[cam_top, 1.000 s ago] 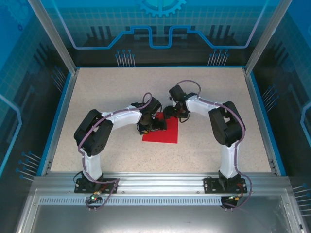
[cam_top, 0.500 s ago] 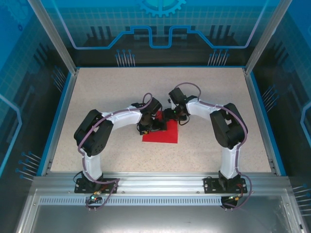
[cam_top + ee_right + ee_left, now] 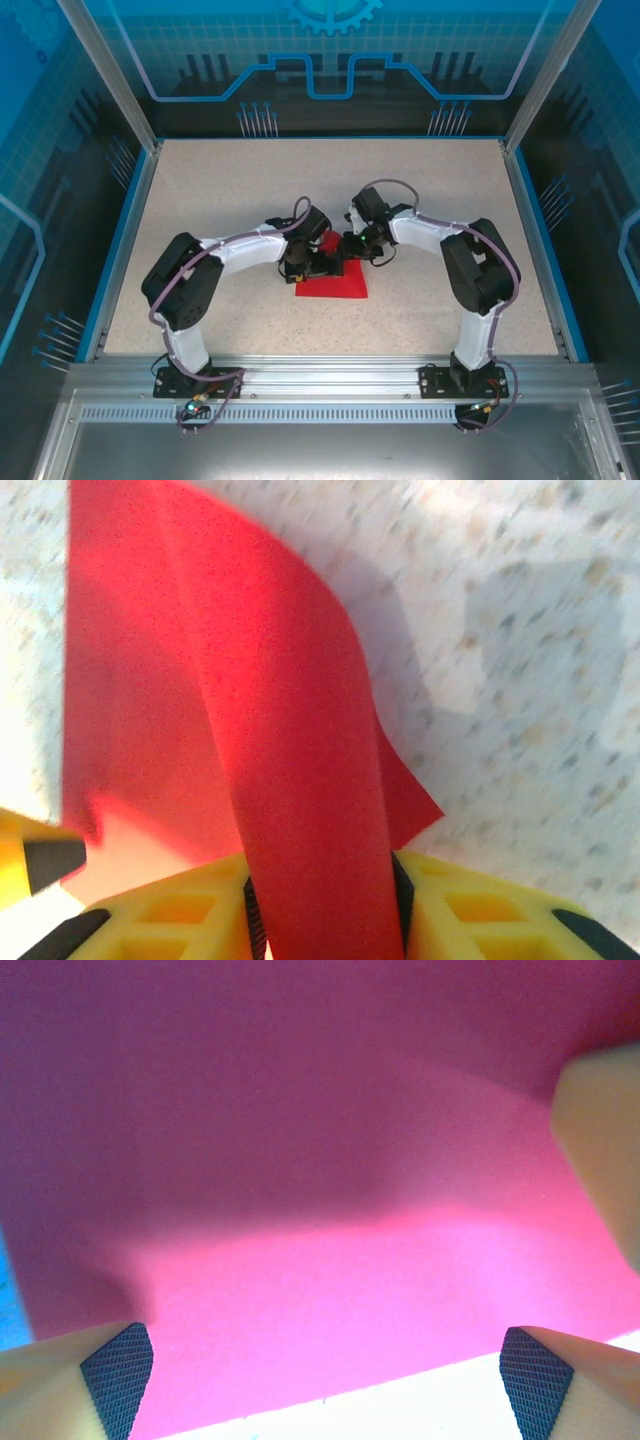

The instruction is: Fold a paper plane with a square sheet of paper (fold left side to right side)

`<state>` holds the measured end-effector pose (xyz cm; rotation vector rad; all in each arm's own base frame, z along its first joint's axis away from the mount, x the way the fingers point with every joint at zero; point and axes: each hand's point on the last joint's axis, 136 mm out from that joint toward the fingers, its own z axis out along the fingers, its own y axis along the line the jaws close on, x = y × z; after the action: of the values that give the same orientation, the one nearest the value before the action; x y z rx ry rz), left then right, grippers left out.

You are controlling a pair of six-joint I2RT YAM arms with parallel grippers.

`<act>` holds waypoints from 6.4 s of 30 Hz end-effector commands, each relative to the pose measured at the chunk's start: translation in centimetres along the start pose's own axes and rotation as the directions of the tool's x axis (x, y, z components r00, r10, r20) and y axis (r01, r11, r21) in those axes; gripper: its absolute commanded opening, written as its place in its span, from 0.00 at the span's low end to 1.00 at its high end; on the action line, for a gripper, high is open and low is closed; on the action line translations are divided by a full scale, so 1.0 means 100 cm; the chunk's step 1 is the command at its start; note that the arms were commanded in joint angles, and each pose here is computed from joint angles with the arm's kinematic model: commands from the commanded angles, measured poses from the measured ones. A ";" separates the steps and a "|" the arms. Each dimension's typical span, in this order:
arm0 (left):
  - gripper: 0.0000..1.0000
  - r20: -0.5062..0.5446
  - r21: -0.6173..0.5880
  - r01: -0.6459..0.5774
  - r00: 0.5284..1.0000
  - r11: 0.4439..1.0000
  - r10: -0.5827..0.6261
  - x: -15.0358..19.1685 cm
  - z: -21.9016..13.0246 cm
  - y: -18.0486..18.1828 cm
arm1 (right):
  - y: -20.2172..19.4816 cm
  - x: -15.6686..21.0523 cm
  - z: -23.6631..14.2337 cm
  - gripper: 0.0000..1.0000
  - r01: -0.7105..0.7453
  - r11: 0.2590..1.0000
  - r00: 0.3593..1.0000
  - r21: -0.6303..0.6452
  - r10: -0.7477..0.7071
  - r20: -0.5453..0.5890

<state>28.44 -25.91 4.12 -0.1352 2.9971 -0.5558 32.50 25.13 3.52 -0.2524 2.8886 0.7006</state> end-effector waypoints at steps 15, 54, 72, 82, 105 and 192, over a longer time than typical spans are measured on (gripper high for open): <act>0.98 0.364 0.408 -0.032 0.922 0.912 -0.131 -0.032 -0.160 0.027 | 0.020 -0.010 -0.117 0.32 0.108 0.892 0.974 -0.439 -0.006 0.226; 0.96 -0.069 0.218 0.104 0.993 0.970 -0.091 0.019 0.013 0.008 | -0.021 0.025 0.021 0.96 0.104 0.983 0.983 0.153 -0.078 -0.166; 0.96 -0.064 0.209 0.105 0.994 0.972 -0.094 0.019 0.018 0.010 | 0.030 0.050 0.018 0.65 0.096 0.995 0.976 -0.030 -0.100 -0.195; 0.96 0.052 0.339 0.058 0.995 0.939 -0.080 -0.003 -0.037 -0.011 | 0.044 0.039 -0.011 0.29 0.035 0.957 0.994 -0.290 -0.063 -0.087; 0.98 0.312 0.716 -0.206 0.949 0.667 -0.041 -0.029 -0.196 -0.020 | 0.071 0.023 -0.197 0.24 0.309 0.627 0.945 -0.715 -0.119 0.305; 0.00 0.042 0.307 0.147 0.985 0.940 -0.167 0.009 -0.039 0.044 | -0.004 0.000 -0.018 0.61 -0.054 0.988 0.998 -0.143 0.059 0.036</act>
<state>27.53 -20.93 6.54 -0.3161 2.7858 -1.0256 31.96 23.31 3.20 -0.1335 2.8670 0.8935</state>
